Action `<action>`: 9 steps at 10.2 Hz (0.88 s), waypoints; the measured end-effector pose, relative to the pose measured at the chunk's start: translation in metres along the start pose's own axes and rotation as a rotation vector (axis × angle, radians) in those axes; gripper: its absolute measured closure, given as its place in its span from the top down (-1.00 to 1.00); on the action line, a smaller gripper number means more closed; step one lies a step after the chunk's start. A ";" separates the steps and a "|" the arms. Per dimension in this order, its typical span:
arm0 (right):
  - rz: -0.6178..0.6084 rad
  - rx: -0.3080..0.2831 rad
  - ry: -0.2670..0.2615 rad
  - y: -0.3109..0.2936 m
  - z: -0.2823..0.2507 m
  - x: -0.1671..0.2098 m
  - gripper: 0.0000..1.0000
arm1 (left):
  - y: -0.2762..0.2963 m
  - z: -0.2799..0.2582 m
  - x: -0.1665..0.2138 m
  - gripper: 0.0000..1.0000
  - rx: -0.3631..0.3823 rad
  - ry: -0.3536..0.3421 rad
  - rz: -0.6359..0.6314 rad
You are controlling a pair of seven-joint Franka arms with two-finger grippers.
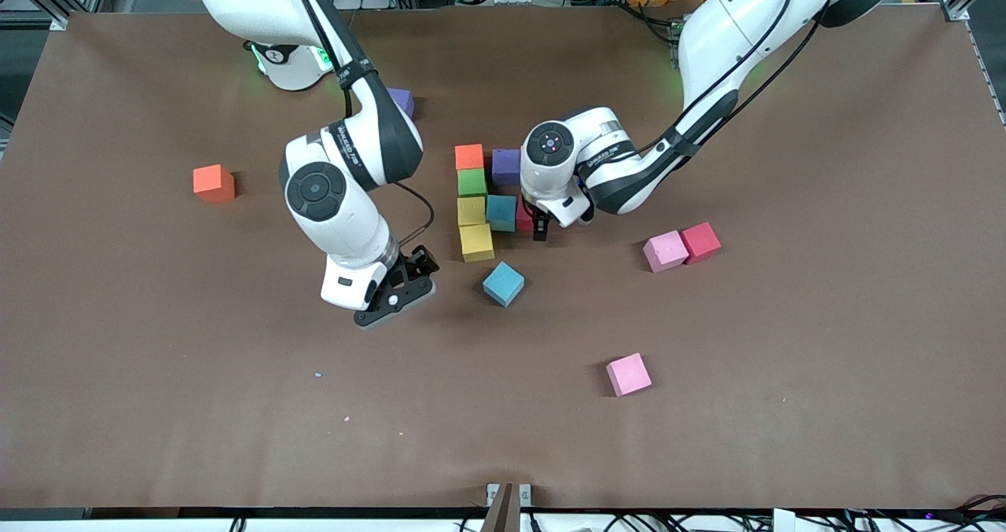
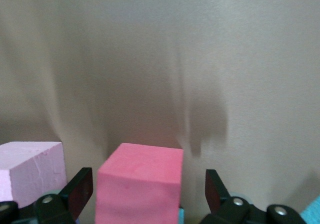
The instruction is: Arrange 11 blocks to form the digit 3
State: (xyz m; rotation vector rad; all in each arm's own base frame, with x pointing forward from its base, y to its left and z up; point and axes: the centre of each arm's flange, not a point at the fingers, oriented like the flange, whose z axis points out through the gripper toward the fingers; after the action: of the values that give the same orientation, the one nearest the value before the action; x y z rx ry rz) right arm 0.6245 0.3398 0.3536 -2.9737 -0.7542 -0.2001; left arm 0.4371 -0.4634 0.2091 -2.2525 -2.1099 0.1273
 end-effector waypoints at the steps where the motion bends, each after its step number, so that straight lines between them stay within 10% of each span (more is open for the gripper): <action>1: 0.007 -0.001 0.010 -0.006 0.005 0.000 1.00 | 0.001 -0.009 -0.003 1.00 -0.008 -0.009 -0.001; 6: 0.063 -0.011 0.055 -0.064 0.053 -0.004 1.00 | 0.010 -0.091 -0.015 1.00 -0.022 -0.028 0.003; 9: 0.076 -0.019 0.083 -0.081 0.081 -0.006 1.00 | 0.046 -0.130 0.039 1.00 -0.025 -0.008 0.062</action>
State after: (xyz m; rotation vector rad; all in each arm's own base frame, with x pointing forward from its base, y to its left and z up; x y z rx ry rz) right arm 0.5892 0.4162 0.2749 -2.9839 -0.6325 -0.3253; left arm 0.4978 -0.4249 0.3335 -2.3361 -2.0576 0.1136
